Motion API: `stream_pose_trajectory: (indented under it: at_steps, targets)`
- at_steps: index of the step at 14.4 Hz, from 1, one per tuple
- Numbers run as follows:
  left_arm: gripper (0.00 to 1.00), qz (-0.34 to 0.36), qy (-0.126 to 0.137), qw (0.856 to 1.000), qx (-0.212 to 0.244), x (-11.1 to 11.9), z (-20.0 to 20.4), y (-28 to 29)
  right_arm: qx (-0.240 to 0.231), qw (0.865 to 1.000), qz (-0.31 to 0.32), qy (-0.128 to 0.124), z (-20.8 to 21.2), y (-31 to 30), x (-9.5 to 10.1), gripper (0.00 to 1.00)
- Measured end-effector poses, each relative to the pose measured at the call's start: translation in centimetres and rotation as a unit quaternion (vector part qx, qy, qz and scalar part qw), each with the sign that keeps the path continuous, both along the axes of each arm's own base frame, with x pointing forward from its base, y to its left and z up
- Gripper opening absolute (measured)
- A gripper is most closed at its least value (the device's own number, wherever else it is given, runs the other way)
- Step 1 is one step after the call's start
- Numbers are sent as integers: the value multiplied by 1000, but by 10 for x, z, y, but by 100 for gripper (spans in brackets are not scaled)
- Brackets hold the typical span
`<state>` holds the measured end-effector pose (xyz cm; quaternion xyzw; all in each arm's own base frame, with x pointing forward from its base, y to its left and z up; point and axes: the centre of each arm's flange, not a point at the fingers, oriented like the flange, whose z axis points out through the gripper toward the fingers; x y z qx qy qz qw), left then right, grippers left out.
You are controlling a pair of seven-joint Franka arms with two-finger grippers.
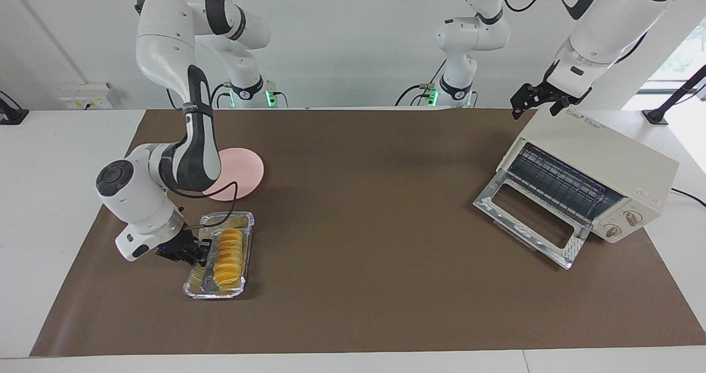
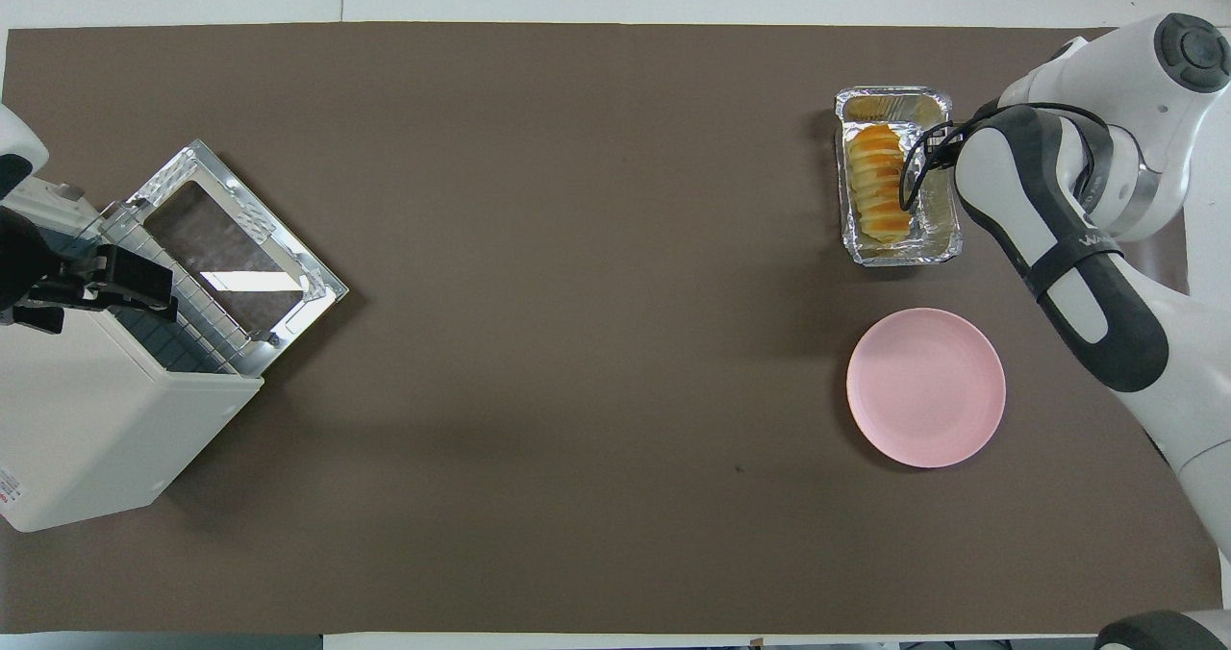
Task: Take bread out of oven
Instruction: 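Grasp the orange bread slices in the tray with the right gripper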
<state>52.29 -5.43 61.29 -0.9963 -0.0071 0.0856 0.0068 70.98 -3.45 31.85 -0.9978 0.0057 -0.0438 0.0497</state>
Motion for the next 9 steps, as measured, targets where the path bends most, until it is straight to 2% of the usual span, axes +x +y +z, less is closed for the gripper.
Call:
stream_pose_trajectory:
  at_steps: [6,9]
  targets:
    - [100,0,0,1000,0,0,0,0,-28,998,35,39,27,5,-1,100]
    - [100,0,0,1000,0,0,0,0,-41,997,43,41,30,13,0,100]
